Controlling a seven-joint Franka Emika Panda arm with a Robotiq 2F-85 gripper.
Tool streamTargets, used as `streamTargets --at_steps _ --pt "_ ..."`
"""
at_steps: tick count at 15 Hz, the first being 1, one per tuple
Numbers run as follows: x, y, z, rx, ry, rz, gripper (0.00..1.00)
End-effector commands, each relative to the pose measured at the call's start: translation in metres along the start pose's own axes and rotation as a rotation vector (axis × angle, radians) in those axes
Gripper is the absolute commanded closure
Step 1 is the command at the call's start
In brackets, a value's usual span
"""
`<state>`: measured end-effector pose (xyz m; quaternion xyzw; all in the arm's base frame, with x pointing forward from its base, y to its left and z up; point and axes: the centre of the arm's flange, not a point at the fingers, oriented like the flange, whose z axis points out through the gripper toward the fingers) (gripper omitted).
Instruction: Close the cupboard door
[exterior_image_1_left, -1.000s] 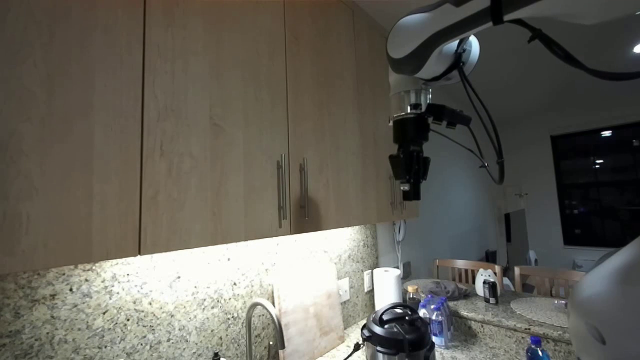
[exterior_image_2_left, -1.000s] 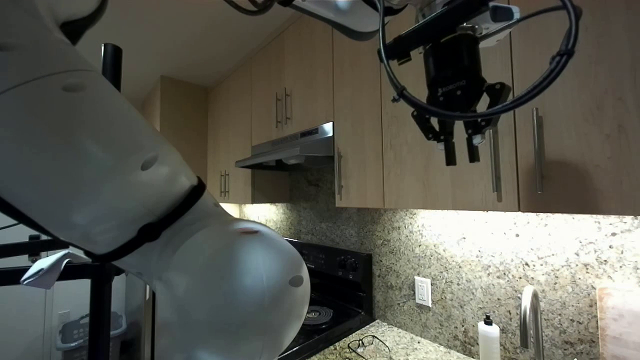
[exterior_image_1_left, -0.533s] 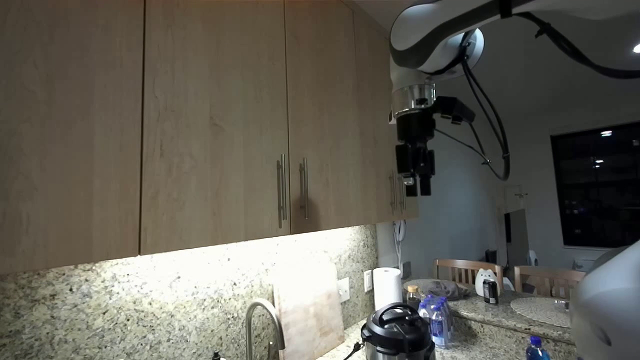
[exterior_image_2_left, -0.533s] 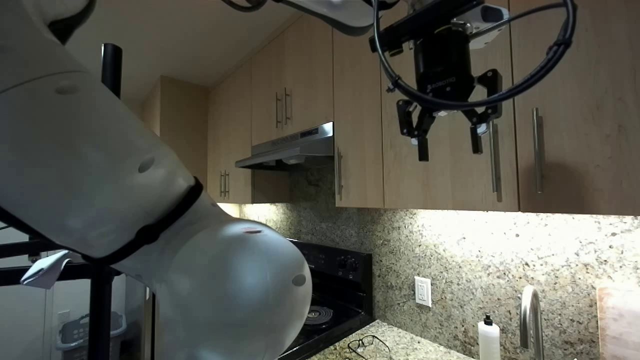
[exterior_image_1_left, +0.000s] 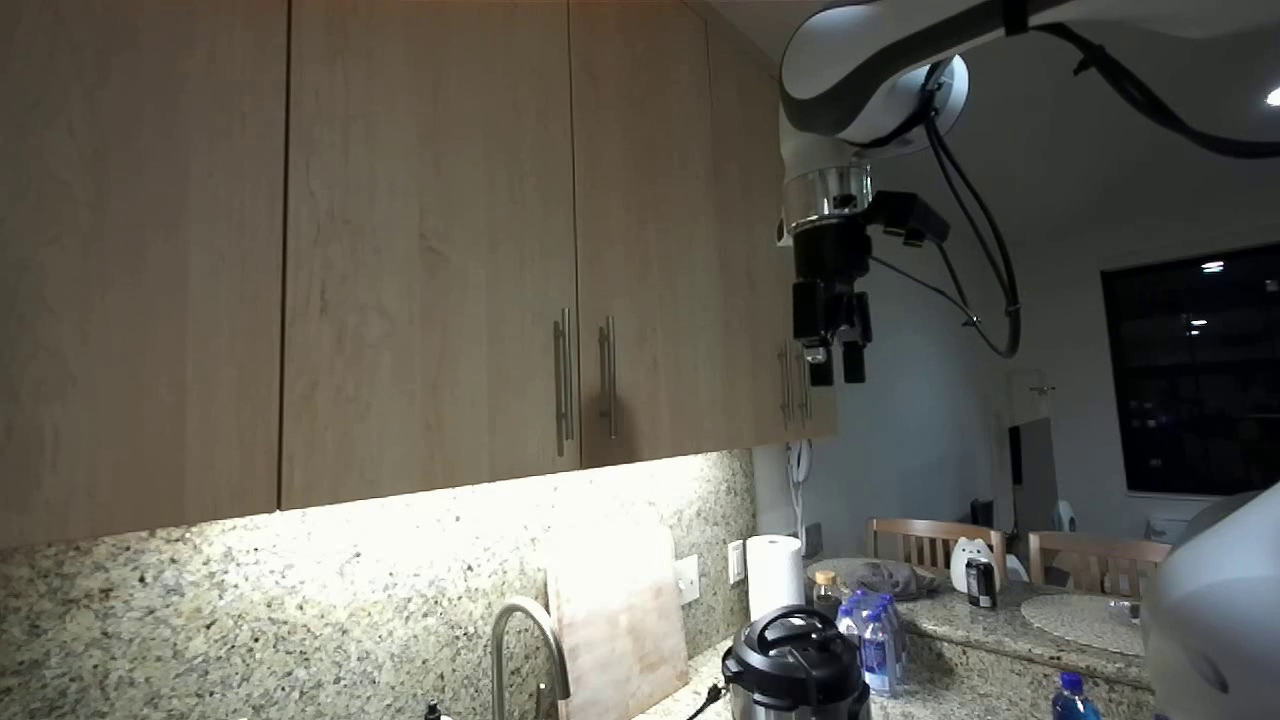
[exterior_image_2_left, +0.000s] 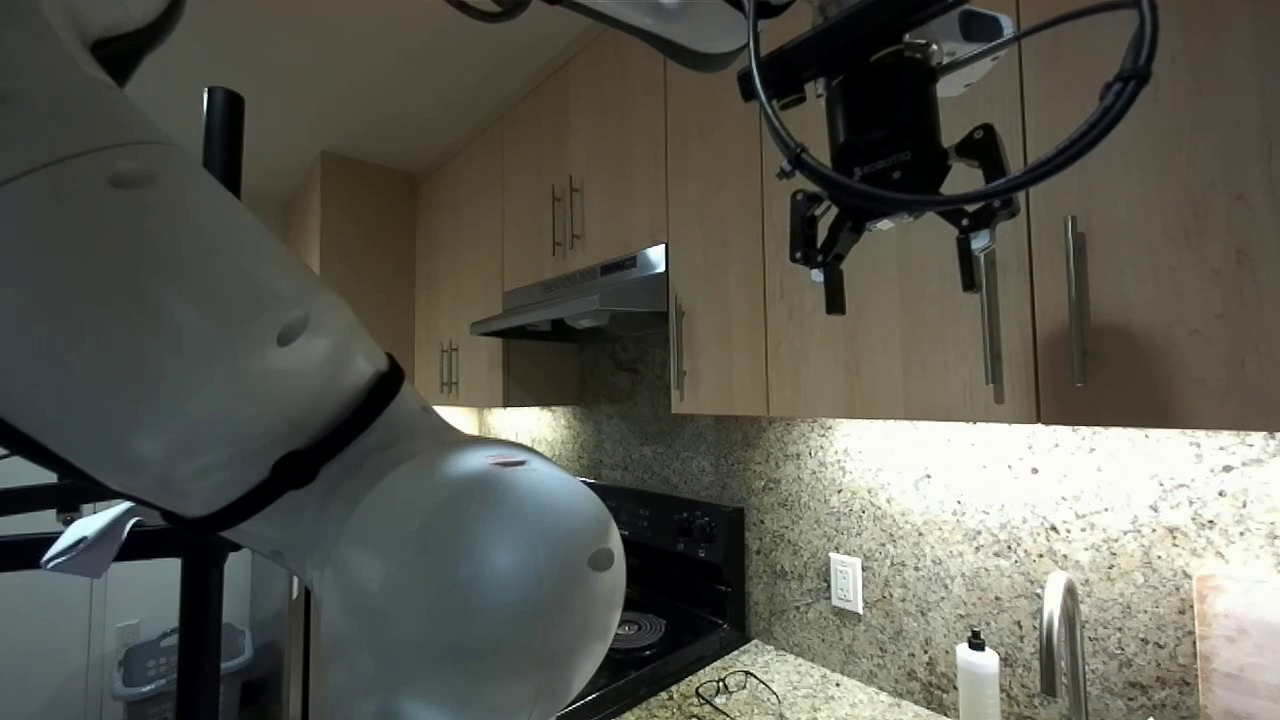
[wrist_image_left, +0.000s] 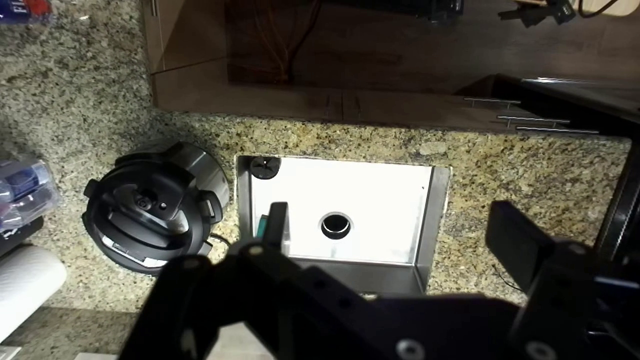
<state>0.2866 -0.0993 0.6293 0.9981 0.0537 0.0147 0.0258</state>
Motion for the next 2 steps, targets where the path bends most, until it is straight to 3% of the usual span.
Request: streamTargets --at_steps 1,2 --pt "0.0000 0.0000 0.0000 0.000 0.000 0.000 0.00" --pt "0.0000 0.0000 0.0000 0.000 0.000 0.000 0.00"
